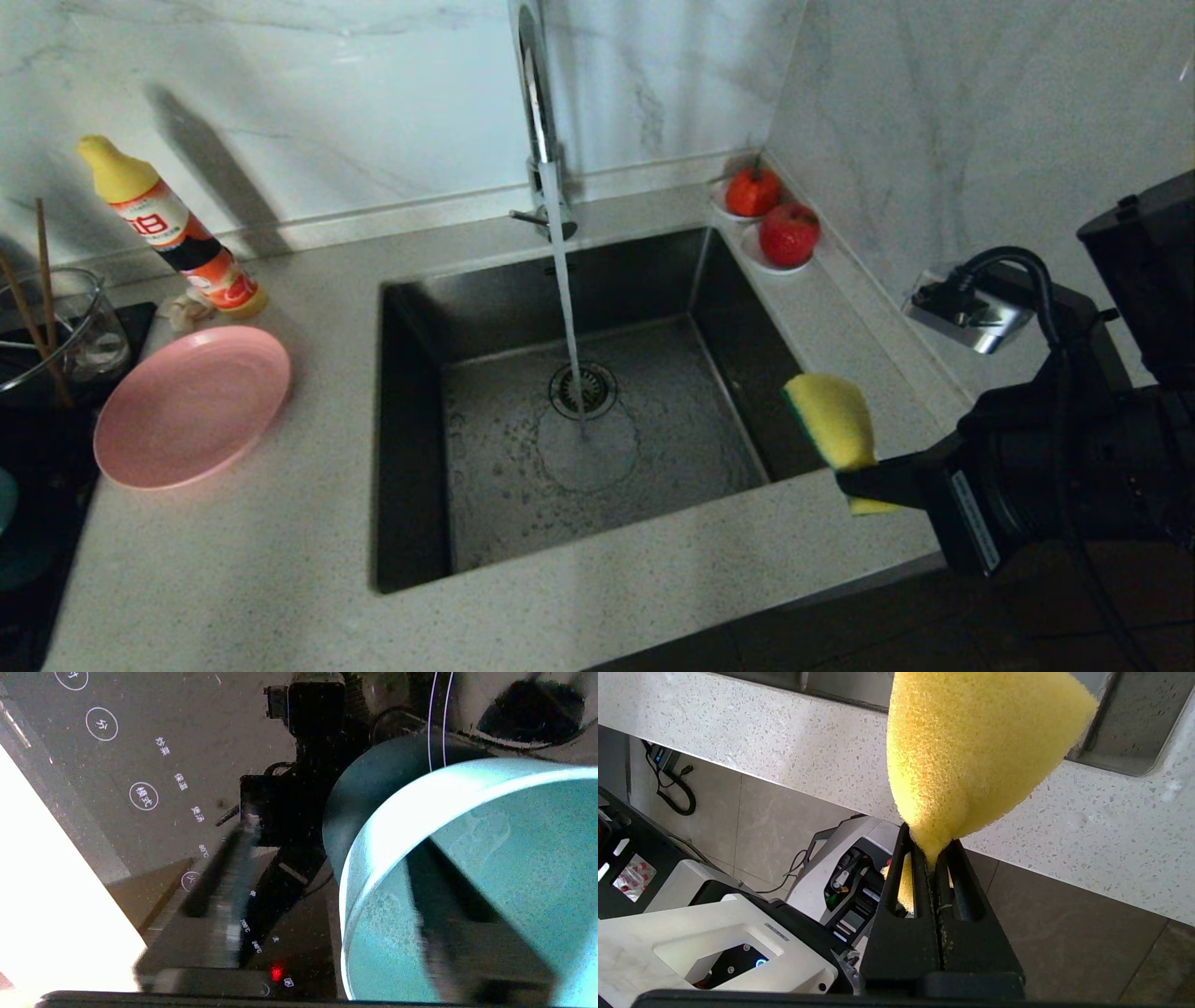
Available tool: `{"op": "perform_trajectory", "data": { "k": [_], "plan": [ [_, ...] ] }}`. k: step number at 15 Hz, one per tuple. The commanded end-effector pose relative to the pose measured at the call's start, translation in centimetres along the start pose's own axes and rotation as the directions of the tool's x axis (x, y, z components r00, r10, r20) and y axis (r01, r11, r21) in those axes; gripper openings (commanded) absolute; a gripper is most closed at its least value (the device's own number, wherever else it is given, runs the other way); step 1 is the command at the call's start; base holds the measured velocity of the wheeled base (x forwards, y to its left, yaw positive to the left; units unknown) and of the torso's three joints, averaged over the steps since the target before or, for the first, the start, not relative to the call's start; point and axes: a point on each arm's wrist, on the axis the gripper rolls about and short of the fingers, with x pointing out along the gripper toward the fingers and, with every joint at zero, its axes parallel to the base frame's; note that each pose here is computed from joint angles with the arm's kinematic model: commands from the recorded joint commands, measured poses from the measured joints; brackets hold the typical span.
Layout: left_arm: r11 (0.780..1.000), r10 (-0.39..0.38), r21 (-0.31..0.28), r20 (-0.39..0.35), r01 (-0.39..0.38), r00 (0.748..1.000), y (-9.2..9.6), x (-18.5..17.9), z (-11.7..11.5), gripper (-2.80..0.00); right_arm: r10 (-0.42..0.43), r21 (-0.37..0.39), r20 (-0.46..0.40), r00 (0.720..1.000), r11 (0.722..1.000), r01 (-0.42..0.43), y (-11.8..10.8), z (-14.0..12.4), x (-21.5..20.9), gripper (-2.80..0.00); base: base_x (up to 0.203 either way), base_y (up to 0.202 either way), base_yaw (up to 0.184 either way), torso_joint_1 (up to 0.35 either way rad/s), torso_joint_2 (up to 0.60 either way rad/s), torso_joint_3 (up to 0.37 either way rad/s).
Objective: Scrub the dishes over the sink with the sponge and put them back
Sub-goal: Pick up a bowl and the sponge
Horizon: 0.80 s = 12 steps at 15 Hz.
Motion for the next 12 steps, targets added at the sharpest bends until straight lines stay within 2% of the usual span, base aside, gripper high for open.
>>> {"op": "perform_trajectory", "data": {
  "k": [1, 5, 8, 12],
  "plan": [
    [1.0, -0.002, -0.006, -0.001, 0.002, 1.0, 0.0, 0.0, 0.1, -2.8, 0.0, 0.001, -0.001, 1.0, 1.0, 0.0, 0.0, 0.0, -0.1, -2.8, 0.0, 0.0, 0.0, 0.0, 0.0, 0.0],
    [1.0, -0.017, -0.005, 0.016, 0.018, 1.0, -0.3, -0.9, 0.2, -2.8, 0.001, 0.001, 0.0, 1.0, 1.0, -0.001, 0.0, 0.0, -0.1, -2.8, 0.0, 0.0, 0.0, 0.0, 0.0, 0.0],
    [0.995, -0.103, -0.007, -0.035, 0.103, 0.994, -1.0, -3.1, -0.2, -2.8, 0.001, 0.001, 0.0, 1.0, 1.0, -0.001, 0.0, -0.1, -0.2, -2.8, 0.0, 0.0, 0.0, 0.0, 0.0, 0.0],
    [0.99, -0.14, 0.0, -0.045, 0.14, 0.989, -1.5, -5.8, -0.7, -2.8, 0.004, 0.001, 0.005, 1.0, 1.0, -0.004, -0.1, -0.1, -0.5, -2.8, 0.0, 0.0, 0.0, 0.0, 0.0, 0.0]
  ]
}}
